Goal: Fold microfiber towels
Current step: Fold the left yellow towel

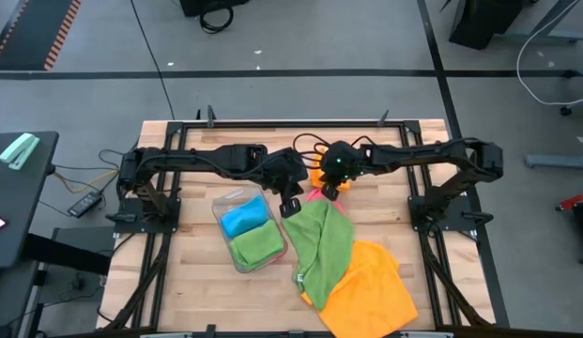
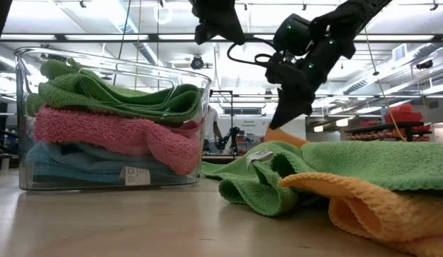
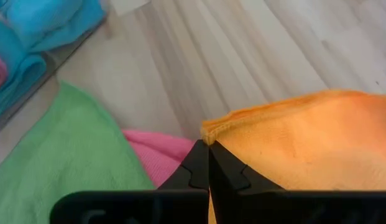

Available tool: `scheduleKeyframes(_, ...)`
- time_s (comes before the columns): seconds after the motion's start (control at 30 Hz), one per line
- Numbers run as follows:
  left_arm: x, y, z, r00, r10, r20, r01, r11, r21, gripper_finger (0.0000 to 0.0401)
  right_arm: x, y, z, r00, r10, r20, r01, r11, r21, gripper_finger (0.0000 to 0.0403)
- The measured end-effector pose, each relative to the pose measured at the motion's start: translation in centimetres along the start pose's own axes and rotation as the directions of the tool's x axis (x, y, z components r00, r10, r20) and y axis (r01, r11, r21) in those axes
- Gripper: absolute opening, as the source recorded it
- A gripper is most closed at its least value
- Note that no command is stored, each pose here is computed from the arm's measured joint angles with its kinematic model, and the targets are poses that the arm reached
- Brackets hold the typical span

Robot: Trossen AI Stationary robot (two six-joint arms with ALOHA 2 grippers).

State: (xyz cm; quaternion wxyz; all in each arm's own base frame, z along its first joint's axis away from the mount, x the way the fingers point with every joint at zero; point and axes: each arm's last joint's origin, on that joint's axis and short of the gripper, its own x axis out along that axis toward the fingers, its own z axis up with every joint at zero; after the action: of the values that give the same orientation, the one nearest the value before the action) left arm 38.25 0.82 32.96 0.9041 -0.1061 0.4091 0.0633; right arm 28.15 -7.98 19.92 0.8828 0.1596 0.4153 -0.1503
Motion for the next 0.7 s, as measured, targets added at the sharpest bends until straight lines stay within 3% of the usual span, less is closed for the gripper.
scheduleKeyframes(0.17,0.0,-0.4,-0.1,1.000,-0.008,-0.001,0.008,1.000,0.007,0.0021,1.2,0.1,0.3,1.000,0.013,0.029,-0.013,1.000,-0.003,0.0003)
scheduleKeyframes(0.47,0.0,-0.6,-0.2,1.000,-0.010,-0.009,0.009,1.000,-0.015,0.0014,4.5,-0.4,-0.7,0.999,-0.032,-0.040,0.031,0.999,-0.040,0.0006)
scheduleKeyframes(0.7,0.0,-0.9,-0.3,1.000,-0.015,-0.017,0.015,1.000,-0.009,0.0019,4.4,-0.6,-1.1,0.996,-0.021,-0.087,0.019,1.000,-0.020,0.0069)
